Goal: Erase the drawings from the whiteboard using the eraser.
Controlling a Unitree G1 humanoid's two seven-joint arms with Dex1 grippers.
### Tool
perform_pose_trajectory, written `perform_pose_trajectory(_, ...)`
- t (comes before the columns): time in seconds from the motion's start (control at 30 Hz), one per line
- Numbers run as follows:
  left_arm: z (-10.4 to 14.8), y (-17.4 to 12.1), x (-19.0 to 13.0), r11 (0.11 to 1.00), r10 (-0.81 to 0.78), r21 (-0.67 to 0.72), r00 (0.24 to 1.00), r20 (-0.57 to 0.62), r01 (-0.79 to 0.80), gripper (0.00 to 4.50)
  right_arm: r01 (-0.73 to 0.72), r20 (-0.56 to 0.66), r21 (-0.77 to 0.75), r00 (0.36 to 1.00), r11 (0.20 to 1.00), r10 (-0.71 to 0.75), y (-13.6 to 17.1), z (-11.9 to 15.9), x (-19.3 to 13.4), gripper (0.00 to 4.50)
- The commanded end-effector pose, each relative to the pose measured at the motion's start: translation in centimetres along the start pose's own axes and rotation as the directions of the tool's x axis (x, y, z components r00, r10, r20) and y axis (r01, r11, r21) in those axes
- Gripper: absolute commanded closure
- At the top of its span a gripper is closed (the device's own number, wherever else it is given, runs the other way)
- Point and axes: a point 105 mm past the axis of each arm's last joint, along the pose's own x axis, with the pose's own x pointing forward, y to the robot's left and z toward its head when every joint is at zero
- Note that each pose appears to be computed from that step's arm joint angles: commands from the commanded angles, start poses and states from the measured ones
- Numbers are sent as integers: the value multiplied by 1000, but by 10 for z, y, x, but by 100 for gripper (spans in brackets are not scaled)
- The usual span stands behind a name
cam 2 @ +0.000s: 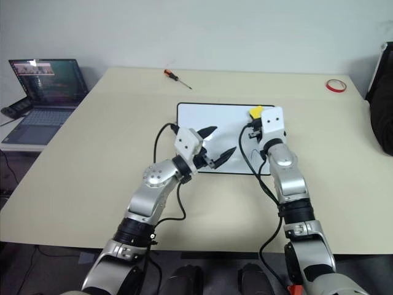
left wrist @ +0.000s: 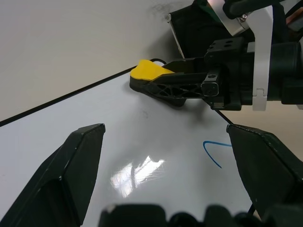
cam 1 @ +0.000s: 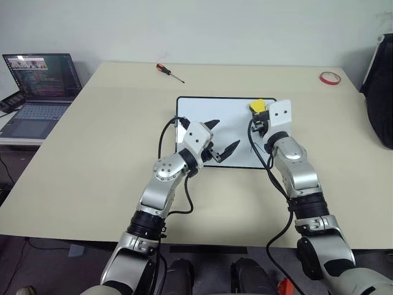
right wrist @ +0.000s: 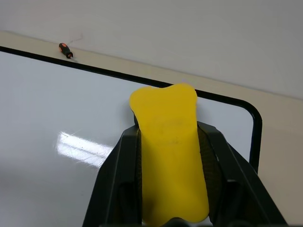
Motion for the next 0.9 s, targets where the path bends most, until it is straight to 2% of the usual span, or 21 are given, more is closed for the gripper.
perform_pose_trajectory(0.03, 16, -1, 2, 1000, -6, 29, 999, 51, 4, 0, 18, -123, 32, 992, 999, -14, -6, -28, -14, 328)
perform_pose_trajectory(0.27, 13, -5, -2, 1000, -7, 11, 999, 40, 7, 0, 38, -214, 7, 976, 999, -35, -21, -47, -56, 328)
perform_pose_trajectory(0.37, 12, -7, -3, 1000, -9, 6, 999, 38, 9, 0, 49, -221, 7, 974, 999, -46, -25, -48, -63, 328)
perform_pose_trajectory(0.5, 12, -10, -1, 1000, -15, 3, 999, 43, 15, 0, 51, -147, 29, 988, 998, -46, -23, -30, -50, 328)
perform_pose_trajectory(0.7, 13, -10, 2, 1000, -17, 0, 999, 51, 17, 0, 65, 18, 53, 998, 996, -66, -21, 12, -19, 328)
perform_pose_trajectory(0.9, 13, -11, 0, 1000, -21, -1, 999, 49, 21, 0, 57, 29, 40, 998, 998, -58, -16, 14, -6, 328)
